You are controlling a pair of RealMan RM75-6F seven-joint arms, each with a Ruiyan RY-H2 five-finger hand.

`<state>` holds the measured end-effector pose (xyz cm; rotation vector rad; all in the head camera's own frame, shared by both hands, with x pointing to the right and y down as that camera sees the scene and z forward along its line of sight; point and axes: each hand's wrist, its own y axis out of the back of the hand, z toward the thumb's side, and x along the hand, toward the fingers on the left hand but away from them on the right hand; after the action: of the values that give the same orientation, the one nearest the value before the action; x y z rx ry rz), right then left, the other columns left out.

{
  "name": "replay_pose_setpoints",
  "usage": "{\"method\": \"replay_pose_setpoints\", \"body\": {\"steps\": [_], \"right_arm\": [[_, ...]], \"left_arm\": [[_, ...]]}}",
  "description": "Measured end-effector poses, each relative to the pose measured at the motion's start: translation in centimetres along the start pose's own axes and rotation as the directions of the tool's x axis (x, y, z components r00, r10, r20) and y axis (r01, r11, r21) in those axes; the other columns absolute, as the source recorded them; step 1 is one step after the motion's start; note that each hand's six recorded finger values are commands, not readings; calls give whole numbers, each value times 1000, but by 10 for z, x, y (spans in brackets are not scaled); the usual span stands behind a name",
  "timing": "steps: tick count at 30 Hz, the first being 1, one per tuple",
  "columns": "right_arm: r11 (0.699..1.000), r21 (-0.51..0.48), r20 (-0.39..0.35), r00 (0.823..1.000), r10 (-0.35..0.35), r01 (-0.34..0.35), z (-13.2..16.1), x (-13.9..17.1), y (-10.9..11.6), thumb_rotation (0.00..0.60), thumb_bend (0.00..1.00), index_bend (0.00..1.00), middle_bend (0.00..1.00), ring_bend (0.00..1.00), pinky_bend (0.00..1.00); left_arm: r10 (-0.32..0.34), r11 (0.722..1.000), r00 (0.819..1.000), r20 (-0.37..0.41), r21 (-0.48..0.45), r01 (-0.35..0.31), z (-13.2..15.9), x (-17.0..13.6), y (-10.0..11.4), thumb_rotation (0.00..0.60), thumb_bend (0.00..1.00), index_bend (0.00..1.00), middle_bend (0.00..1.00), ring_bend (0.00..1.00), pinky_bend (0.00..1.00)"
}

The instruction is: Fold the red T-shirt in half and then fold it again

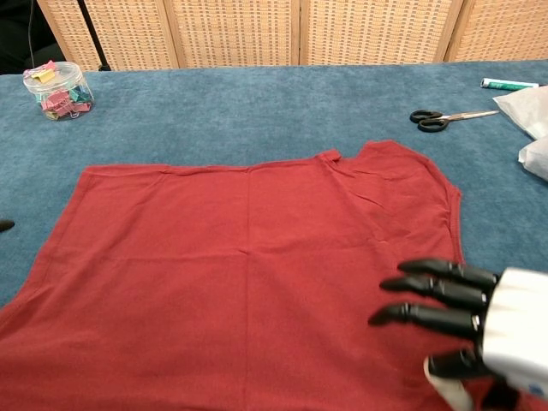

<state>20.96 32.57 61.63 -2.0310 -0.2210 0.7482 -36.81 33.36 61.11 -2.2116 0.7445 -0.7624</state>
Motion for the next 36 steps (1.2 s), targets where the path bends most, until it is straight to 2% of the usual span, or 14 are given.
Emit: {"method": "replay_pose_setpoints", "body": {"steps": [9, 16, 19, 24, 28, 36], "right_arm": [[993, -101, 151, 987, -49, 64, -48, -28, 29, 600, 520, 636, 164, 0, 37], [986, -137, 240, 969, -64, 99, -81, -58, 47, 600, 520, 636, 164, 0, 37], [982, -154, 270, 961, -67, 112, -94, -74, 55, 600, 519, 636, 164, 0, 37], [976, -183, 299, 953, -58, 117, -109, -100, 63, 600, 520, 636, 164, 0, 37], [980, -171, 314, 948, -47, 105, -118, -118, 67, 600, 519, 636, 164, 0, 37], [979, -168, 368, 929, -46, 116, -138, -145, 79, 600, 519, 636, 164, 0, 37]], "left_arm": [[26, 999, 993, -113, -28, -30, -28, 47, 24, 600, 693, 712, 0, 0, 0], [4, 1000, 967, -255, -17, -9, -68, 90, 42, 600, 694, 712, 0, 0, 0], [4, 1000, 957, -289, -13, -8, -81, 108, 49, 600, 693, 712, 0, 0, 0], [0, 1000, 953, -304, -3, -1, -94, 133, 58, 600, 694, 712, 0, 0, 0], [5, 1000, 951, -310, 4, -4, -101, 152, 62, 600, 694, 712, 0, 0, 0], [29, 999, 941, -337, -6, -33, -112, 168, 67, 600, 700, 712, 0, 0, 0]]}}
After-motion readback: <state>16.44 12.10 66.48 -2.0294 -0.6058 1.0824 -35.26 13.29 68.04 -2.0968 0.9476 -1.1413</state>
